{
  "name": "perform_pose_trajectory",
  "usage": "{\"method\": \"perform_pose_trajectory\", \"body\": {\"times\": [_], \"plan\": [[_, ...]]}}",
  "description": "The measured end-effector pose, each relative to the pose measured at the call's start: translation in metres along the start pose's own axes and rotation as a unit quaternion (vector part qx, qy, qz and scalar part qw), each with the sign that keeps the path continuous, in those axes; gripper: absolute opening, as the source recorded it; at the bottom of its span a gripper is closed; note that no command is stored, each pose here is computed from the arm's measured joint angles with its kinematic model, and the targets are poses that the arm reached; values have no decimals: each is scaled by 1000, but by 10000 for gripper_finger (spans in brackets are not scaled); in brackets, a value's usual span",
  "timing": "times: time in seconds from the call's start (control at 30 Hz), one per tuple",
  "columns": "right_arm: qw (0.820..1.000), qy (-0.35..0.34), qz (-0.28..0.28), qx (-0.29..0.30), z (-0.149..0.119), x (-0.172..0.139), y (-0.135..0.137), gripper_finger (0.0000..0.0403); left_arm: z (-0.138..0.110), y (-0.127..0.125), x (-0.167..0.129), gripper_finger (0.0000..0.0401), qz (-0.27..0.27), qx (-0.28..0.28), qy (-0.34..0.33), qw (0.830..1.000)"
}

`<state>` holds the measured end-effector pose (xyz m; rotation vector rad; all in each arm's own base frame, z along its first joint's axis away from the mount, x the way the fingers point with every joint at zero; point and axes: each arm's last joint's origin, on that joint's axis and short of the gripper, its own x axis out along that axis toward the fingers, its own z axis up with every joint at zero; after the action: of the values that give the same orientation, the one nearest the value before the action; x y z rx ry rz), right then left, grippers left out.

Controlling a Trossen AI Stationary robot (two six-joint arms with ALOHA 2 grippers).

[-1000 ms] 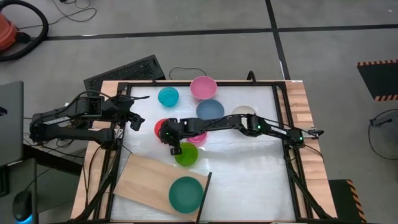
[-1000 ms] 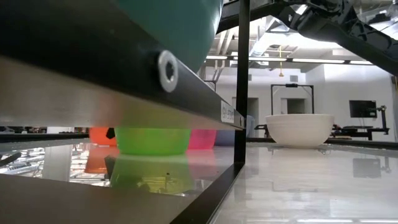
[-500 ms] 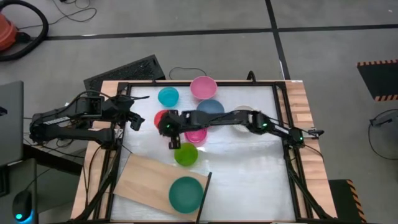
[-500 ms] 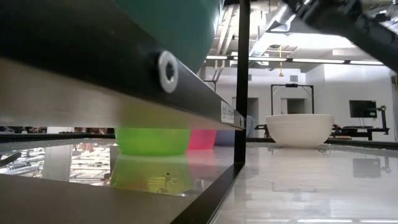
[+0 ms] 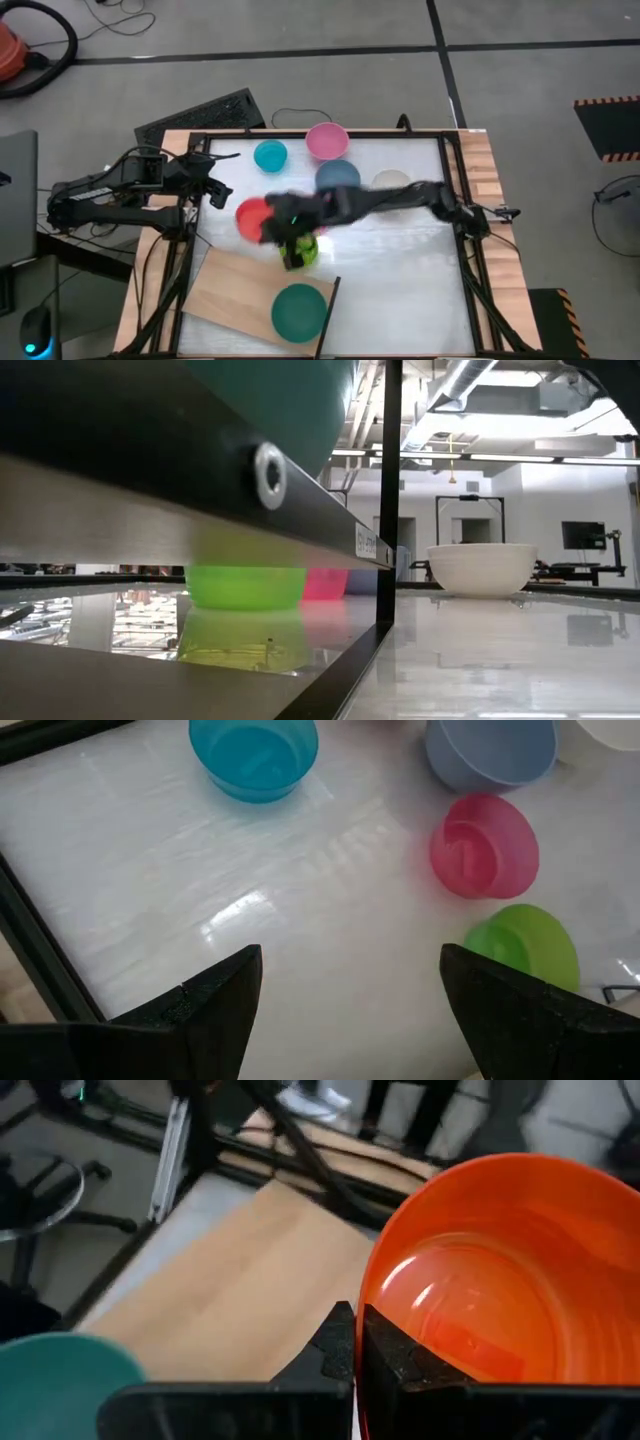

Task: Place and stack bowls onto a shelf
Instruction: Put the orange bowl on the shelf

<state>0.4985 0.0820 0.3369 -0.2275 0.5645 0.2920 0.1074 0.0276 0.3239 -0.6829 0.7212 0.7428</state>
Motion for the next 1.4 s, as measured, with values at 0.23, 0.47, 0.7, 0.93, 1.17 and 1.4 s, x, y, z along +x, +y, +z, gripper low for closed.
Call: {"method": "perform_pose_trajectory", "body": {"times": [0.23,0.47,0.7,0.93,1.17,1.4], "plan": [[993,-105,51,13,-6,65,32,22,0,0,1,290,5,1,3,1000],[990,-69,97,71,-30,88,24,22,0,-7,5,290,-44,11,44,998],[991,-26,97,82,-34,81,19,22,3,-22,-5,257,-162,21,78,983],[992,-29,96,72,-32,78,17,22,0,-27,-5,227,-198,8,137,971],[989,-40,133,55,-34,87,29,22,-3,-37,6,225,-179,24,176,968],[982,-49,161,85,-46,108,33,22,-2,-43,17,225,-153,26,183,971]]}}
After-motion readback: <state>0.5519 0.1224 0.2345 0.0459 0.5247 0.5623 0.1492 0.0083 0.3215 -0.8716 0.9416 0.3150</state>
